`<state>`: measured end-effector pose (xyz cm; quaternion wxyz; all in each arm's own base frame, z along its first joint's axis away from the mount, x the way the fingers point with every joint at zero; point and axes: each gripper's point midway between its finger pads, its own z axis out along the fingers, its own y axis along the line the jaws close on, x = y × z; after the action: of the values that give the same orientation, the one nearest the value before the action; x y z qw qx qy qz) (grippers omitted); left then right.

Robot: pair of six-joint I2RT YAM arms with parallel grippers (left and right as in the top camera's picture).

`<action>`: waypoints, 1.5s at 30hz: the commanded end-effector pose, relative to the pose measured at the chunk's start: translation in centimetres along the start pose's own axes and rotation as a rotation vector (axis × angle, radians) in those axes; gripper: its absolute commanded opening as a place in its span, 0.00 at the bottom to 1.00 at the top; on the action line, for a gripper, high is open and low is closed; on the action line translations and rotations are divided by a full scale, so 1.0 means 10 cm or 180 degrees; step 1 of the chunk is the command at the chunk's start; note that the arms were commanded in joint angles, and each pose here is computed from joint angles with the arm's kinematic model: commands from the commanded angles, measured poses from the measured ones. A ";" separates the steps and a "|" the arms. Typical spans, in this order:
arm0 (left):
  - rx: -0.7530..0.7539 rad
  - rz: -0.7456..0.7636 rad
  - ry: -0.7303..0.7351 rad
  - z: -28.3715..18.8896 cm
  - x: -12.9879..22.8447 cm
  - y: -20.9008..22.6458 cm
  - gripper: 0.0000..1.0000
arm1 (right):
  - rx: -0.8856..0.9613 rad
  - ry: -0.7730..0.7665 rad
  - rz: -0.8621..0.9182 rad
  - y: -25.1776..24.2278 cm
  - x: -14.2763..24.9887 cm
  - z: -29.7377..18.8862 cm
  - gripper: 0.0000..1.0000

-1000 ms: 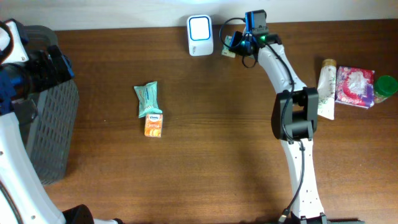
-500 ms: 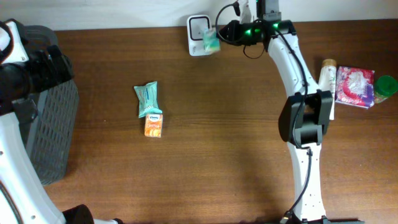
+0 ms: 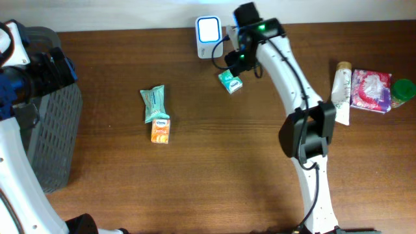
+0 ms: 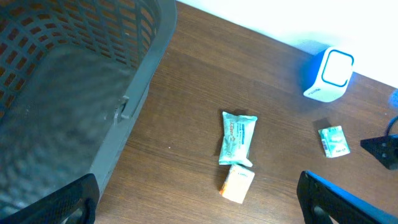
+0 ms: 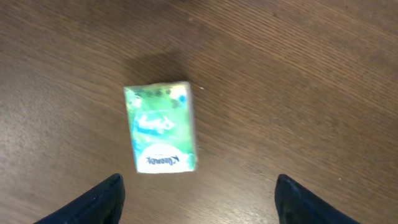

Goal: Scan the item barcode

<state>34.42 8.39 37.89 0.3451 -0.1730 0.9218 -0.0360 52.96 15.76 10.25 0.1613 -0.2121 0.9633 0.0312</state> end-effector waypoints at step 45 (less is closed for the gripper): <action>-0.0001 -0.0013 -0.0070 -0.08 -0.02 0.00 0.99 | 0.0955 -0.1919 -0.1296 0.14 -1.50 -0.32 0.04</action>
<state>34.41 8.38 37.88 0.3447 -0.1730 0.9219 -0.0362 63.45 22.72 19.04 0.4677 -0.3463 0.8131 -0.0137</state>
